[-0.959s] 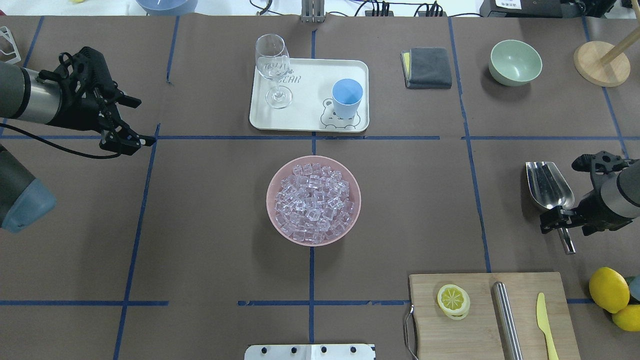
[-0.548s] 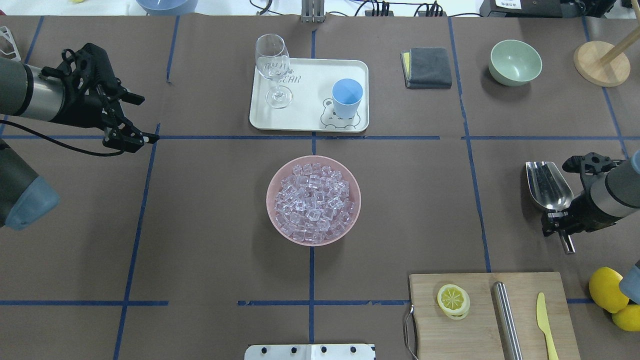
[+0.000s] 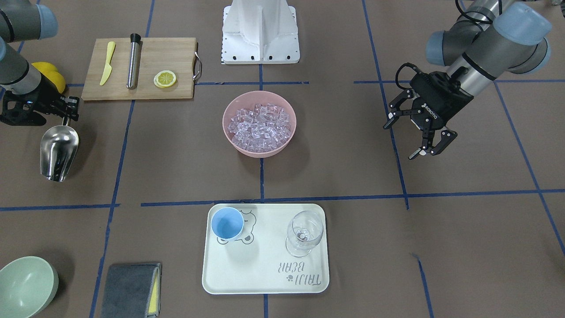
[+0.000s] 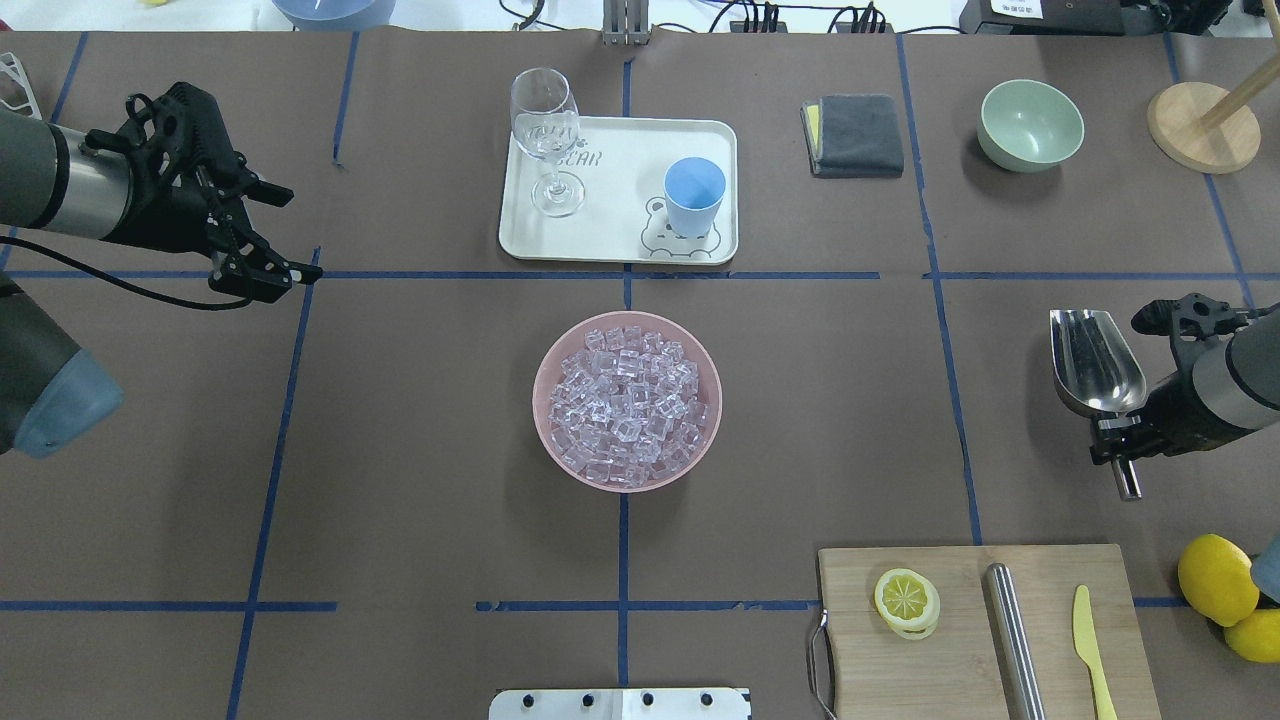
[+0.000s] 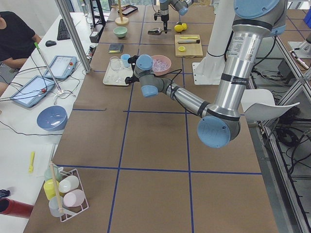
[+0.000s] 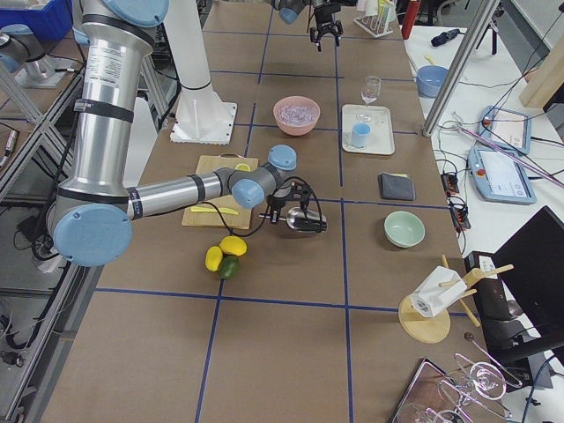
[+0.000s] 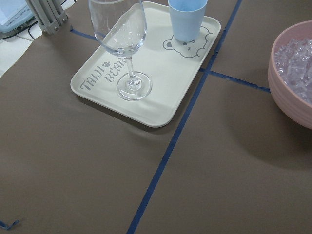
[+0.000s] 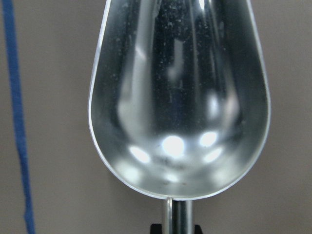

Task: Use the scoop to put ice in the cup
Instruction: 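Grasp the metal scoop handle with the right gripper and lift it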

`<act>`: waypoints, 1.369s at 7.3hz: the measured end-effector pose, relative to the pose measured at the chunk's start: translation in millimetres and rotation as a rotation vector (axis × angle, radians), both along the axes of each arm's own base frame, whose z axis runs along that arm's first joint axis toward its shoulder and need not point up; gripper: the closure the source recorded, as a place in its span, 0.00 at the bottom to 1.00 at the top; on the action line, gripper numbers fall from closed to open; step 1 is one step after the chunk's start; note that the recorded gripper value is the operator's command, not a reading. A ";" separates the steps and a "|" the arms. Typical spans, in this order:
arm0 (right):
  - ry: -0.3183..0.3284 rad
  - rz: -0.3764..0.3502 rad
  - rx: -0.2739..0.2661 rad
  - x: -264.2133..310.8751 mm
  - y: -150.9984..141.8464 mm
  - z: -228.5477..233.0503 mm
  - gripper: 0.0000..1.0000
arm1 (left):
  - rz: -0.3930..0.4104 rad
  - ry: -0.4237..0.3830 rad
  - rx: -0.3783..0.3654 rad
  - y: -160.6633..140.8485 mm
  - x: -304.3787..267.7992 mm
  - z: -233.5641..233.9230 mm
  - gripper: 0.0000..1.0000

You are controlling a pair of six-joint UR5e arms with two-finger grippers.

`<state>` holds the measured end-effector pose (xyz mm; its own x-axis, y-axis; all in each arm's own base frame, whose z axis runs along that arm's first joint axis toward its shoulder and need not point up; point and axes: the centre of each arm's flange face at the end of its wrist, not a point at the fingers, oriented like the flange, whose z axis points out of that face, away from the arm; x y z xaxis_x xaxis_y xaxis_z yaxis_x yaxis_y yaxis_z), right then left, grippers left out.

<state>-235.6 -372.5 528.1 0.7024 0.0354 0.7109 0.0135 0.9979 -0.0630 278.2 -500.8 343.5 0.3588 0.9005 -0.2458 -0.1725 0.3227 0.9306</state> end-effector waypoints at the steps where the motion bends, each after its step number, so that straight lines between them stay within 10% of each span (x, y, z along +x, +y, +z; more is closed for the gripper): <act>1: -0.033 0.031 0.039 13.0 -5.8 -26.1 1.00 | -0.002 0.006 -0.003 0.6 -0.4 -2.7 0.00; 5: -0.061 -0.059 0.338 27.0 -17.7 -85.0 1.00 | -0.011 0.041 -0.021 -0.3 3.3 -17.3 0.00; 10: -0.028 -0.189 0.549 51.3 -31.3 -92.4 1.00 | -0.007 0.044 -0.022 0.7 4.8 -18.7 0.00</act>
<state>-184.3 -403.8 435.7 0.6418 -0.4676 0.6078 0.1887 0.8645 0.4659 283.0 -500.0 324.8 0.3538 0.8921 -0.2810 -0.1290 0.3442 0.9300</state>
